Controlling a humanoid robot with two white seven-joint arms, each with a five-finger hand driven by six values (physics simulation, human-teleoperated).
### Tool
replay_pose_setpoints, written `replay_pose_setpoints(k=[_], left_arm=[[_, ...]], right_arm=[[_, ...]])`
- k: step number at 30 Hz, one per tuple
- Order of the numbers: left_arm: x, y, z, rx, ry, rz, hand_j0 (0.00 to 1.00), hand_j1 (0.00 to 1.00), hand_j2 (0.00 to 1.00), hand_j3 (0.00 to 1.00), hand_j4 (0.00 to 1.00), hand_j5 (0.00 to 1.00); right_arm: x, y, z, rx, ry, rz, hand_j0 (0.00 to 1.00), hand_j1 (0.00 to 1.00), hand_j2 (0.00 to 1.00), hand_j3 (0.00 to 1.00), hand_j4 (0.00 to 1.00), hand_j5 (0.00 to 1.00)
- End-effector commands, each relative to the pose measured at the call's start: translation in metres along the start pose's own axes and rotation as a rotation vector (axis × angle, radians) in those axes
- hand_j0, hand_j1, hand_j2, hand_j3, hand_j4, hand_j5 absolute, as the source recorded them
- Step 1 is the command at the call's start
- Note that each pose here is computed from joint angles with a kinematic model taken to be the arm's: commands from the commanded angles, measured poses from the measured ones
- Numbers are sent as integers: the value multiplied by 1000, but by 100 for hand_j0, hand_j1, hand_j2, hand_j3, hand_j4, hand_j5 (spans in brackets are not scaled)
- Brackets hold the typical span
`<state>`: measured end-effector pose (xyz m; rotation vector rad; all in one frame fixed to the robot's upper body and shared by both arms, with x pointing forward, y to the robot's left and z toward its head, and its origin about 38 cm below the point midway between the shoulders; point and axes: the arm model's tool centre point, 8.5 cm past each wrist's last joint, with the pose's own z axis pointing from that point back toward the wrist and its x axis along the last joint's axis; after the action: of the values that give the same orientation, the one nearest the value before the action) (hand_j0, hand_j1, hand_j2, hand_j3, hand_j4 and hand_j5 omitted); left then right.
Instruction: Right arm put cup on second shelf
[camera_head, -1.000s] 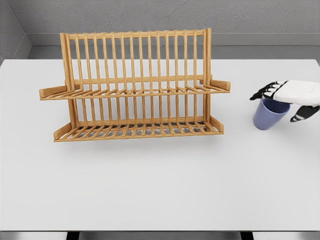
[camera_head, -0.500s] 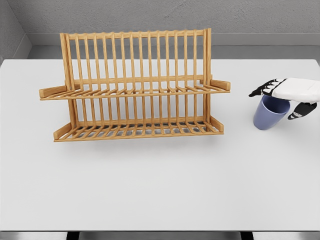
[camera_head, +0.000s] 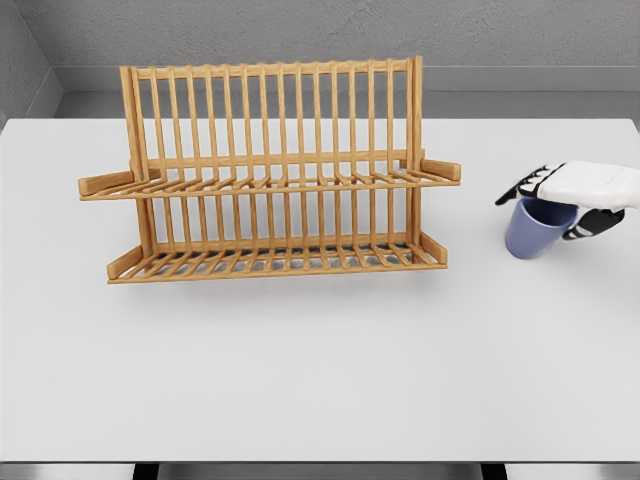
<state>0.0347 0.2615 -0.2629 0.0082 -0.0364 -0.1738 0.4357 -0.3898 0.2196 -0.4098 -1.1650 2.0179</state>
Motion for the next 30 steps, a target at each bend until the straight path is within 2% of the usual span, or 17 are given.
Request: replay_pose_setpoints(k=[1, 6, 11, 17, 19, 20, 30], left_arm=[[0, 0, 0, 0, 0, 0, 100, 100, 100, 100, 100, 100], [0, 0, 0, 0, 0, 0, 100, 100, 100, 100, 100, 100], [0, 0, 0, 0, 0, 0, 100, 100, 100, 100, 100, 100], [0, 0, 0, 0, 0, 0, 100, 100, 100, 100, 100, 100], [0, 0, 0, -1, 0, 0, 100, 100, 100, 100, 100, 100], [0, 0, 0, 0, 0, 0, 100, 100, 100, 100, 100, 100], [0, 0, 0, 0, 0, 0, 100, 100, 100, 100, 100, 100]], right_arm=[[0, 0, 0, -3, 0, -5, 78, 78, 78, 78, 78, 78], [0, -1, 1, -6, 1, -3, 78, 78, 78, 78, 78, 78], [-1, -11, 3, -23, 5, 9, 78, 78, 78, 78, 78, 78], [0, -14, 4, -30, 3, 13, 68, 68, 68, 68, 68, 68], [0, -14, 4, -30, 3, 13, 68, 68, 68, 68, 68, 68], [0, -14, 4, -31, 2, 12, 64, 64, 64, 64, 64, 64], [-1, -29, 8, -59, 9, 32, 65, 65, 65, 65, 65, 65]])
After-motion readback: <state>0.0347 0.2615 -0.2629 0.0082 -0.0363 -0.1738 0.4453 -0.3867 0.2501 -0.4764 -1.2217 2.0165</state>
